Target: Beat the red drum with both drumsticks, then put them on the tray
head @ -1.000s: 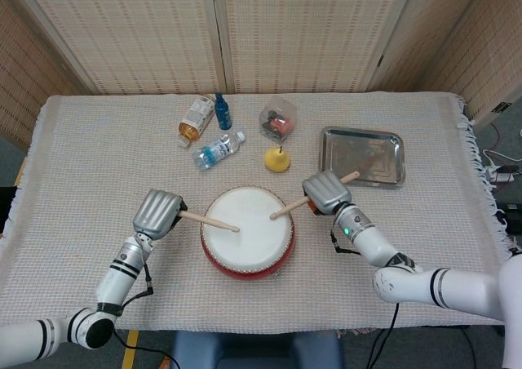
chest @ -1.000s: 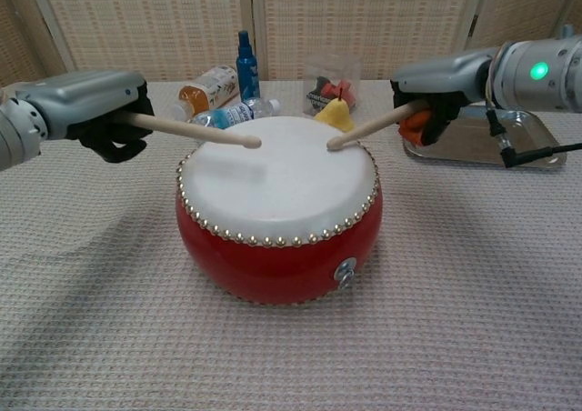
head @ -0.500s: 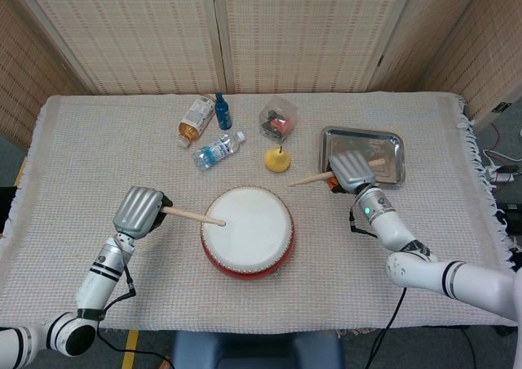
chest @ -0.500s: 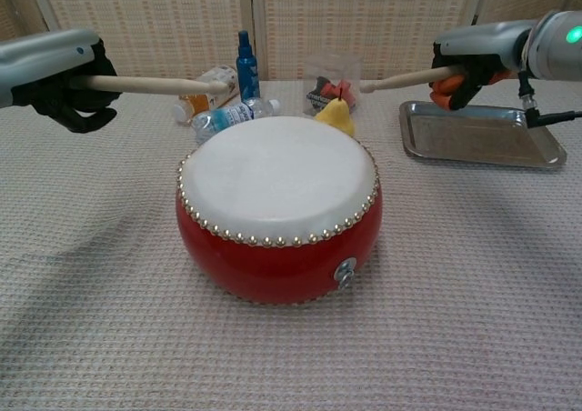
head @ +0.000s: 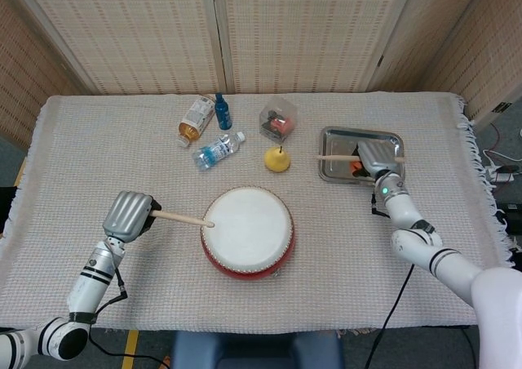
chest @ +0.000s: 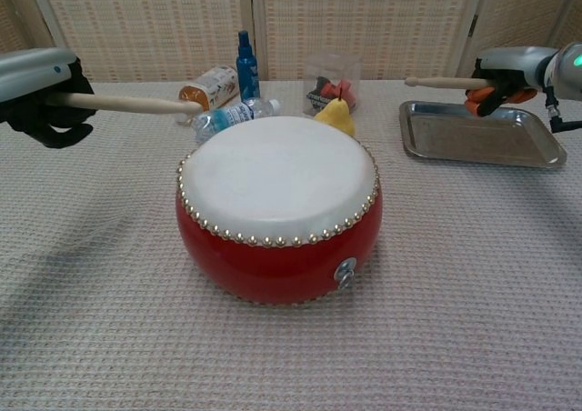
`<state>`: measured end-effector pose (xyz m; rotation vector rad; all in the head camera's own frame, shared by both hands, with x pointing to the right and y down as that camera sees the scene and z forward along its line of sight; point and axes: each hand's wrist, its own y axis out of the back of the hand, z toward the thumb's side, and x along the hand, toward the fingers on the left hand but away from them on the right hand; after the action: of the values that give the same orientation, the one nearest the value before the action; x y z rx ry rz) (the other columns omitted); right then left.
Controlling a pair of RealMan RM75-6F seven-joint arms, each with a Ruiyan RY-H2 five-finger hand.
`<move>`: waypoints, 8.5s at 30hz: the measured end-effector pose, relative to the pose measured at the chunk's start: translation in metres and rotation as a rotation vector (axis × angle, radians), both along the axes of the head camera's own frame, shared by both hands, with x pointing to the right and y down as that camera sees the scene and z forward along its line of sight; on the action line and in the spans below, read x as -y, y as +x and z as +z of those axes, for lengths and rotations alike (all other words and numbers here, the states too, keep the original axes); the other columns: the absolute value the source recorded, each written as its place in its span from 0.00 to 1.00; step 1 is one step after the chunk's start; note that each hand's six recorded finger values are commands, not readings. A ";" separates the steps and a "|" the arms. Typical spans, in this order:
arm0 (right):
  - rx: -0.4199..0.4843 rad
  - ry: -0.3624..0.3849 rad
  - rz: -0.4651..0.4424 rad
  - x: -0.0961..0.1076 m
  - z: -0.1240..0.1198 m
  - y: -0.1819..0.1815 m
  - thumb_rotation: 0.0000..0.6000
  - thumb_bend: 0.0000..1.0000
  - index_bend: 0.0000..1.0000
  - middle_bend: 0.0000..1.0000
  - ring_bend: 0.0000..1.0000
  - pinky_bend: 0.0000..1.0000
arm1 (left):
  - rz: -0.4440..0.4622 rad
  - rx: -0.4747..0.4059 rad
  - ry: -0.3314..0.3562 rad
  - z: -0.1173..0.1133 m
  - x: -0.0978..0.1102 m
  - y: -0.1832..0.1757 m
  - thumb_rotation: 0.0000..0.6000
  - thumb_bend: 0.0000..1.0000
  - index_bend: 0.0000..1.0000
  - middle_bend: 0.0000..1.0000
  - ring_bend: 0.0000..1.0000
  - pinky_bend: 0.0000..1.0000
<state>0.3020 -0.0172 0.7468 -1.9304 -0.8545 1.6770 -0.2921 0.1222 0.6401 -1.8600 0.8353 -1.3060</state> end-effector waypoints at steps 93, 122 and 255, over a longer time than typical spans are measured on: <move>0.467 -0.022 -0.081 -0.079 -0.147 -0.239 1.00 0.23 0.50 0.21 0.08 0.20 | 0.083 0.115 0.048 -0.021 0.033 0.133 1.00 0.81 0.96 1.00 1.00 1.00; 0.454 -0.004 -0.082 -0.081 -0.134 -0.256 1.00 0.42 0.58 0.23 0.09 0.20 | 0.115 0.119 0.053 -0.019 0.027 0.143 1.00 0.81 0.95 1.00 1.00 1.00; 0.581 0.106 0.167 -0.057 -0.153 -0.119 1.00 0.90 0.91 0.54 0.46 0.51 | -0.072 0.115 0.061 -0.021 0.046 0.030 1.00 0.29 0.00 0.00 0.00 0.13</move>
<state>0.1827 0.0400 0.5939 -2.3589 -1.3139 1.1194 -0.2624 0.0762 0.6193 -1.7046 0.8789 -1.4017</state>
